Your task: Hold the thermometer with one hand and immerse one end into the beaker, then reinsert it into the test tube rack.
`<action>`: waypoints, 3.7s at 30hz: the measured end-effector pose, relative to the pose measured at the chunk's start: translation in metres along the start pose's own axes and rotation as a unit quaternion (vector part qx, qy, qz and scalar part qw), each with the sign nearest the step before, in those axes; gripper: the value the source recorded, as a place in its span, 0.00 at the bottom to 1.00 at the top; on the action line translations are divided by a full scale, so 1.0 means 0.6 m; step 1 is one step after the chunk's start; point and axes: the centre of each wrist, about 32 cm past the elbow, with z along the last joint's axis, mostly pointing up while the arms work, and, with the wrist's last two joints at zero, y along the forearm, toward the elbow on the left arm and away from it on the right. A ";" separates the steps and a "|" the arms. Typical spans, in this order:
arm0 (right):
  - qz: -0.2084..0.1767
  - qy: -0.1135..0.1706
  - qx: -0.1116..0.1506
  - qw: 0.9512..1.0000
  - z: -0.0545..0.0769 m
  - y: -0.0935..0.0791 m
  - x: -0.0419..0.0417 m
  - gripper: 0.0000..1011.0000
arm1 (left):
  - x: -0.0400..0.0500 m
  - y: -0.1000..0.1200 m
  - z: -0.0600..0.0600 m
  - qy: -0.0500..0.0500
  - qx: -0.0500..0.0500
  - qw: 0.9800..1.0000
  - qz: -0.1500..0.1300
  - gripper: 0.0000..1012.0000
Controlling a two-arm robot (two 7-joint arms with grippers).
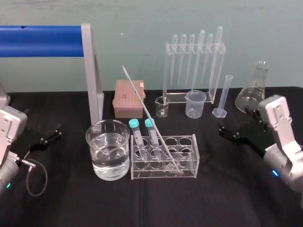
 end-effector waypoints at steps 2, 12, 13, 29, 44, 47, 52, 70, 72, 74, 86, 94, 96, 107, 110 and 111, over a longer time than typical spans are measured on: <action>0.005 0.032 -0.008 0.999 0.015 0.000 0.001 0.99 | 0.000 0.000 0.000 0.000 0.000 1.000 0.000 1.00; 0.126 0.124 0.037 0.984 0.102 0.000 -0.008 0.99 | 0.000 0.000 0.000 0.000 0.000 1.000 0.000 1.00; 0.152 0.117 0.050 0.980 0.115 0.001 -0.009 0.99 | 0.000 0.000 0.000 0.000 0.000 1.000 0.000 1.00; 0.302 0.107 0.072 0.945 0.197 0.052 -0.025 0.99 | 0.000 0.000 0.000 0.000 0.000 1.000 0.000 1.00; 0.300 0.103 0.046 0.947 0.215 0.119 -0.071 0.99 | 0.000 0.000 0.000 0.000 0.000 1.000 0.000 1.00; 0.299 0.101 0.044 0.948 0.215 0.125 -0.074 0.99 | 0.000 0.000 0.000 0.000 0.000 1.000 0.000 1.00; 0.299 0.097 0.043 0.948 0.216 0.130 -0.079 0.99 | 0.000 0.000 0.000 0.000 0.000 1.000 0.000 1.00; 0.298 0.098 0.044 0.948 0.216 0.128 -0.077 0.71 | 0.000 0.000 0.000 0.000 0.000 1.000 0.000 1.00; 0.298 0.098 0.044 0.949 0.216 0.128 -0.077 0.67 | 0.000 0.000 0.000 0.000 0.000 1.000 0.000 1.00; 0.298 0.098 0.044 0.948 0.216 0.128 -0.077 0.59 | 0.000 0.000 0.000 0.000 0.000 1.000 0.000 1.00; 0.298 0.099 0.045 0.948 0.216 0.128 -0.076 0.21 | 0.000 0.000 0.000 0.000 0.000 1.000 0.000 1.00; 0.298 0.099 0.045 0.948 0.216 0.128 -0.077 0.05 | 0.000 0.000 0.000 0.000 0.000 1.000 0.000 1.00; 0.298 0.099 0.045 0.948 0.216 0.128 -0.077 0.06 | 0.000 0.000 0.000 0.000 0.000 1.000 0.000 1.00; 0.290 0.109 0.062 0.949 0.210 0.121 -0.080 0.05 | 0.000 0.000 0.000 0.000 0.000 1.000 0.000 1.00; 0.281 0.117 0.081 0.949 0.206 0.115 -0.081 0.05 | 0.000 0.000 0.000 0.000 0.000 1.000 0.000 1.00; 0.279 0.119 0.086 0.949 0.205 0.113 -0.081 0.06 | 0.000 0.000 0.000 0.000 0.000 1.000 0.000 1.00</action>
